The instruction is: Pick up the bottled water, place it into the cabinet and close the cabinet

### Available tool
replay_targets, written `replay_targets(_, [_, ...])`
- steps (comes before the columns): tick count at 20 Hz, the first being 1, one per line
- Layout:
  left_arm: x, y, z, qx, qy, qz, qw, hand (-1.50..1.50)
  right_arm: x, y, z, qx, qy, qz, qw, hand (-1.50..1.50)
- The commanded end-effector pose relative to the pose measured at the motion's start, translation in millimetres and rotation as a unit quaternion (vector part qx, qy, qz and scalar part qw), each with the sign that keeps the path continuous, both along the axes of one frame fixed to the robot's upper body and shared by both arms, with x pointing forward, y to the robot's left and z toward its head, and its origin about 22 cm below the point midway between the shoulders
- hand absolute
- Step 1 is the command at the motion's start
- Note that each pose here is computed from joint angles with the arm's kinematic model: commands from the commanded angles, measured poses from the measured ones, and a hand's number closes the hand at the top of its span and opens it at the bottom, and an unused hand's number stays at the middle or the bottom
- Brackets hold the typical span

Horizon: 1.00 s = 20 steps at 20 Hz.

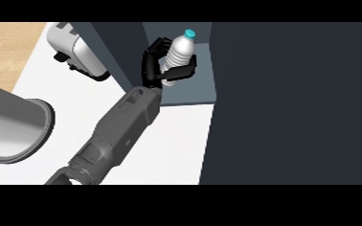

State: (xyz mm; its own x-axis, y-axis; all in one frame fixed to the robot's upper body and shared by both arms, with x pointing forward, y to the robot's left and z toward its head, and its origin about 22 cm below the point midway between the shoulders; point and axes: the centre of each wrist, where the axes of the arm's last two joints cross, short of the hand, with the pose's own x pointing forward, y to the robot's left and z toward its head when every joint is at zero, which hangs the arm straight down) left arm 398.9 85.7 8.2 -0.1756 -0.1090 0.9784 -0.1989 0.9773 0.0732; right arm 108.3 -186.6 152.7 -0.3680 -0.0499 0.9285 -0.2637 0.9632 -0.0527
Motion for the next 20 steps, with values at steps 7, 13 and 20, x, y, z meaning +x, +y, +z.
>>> replay_targets(7, [11.6, 10, -3, 0.063, -0.011, 0.044, 0.9969, 1.50, -14, -7, 12, 0.018, -0.017, 0.020, 1.000, -1.50])
replay_targets(13, [24.9, 8, 16, 0.079, -0.006, 0.032, 0.9964, -1.50, -13, -12, 19, 0.002, -0.016, 0.025, 1.000, -1.50])
replay_targets(20, [29.1, 6, 23, 0.047, -0.008, 0.027, 0.9985, -1.50, -9, -8, 11, 0.014, -0.015, 0.023, 1.000, -1.50])
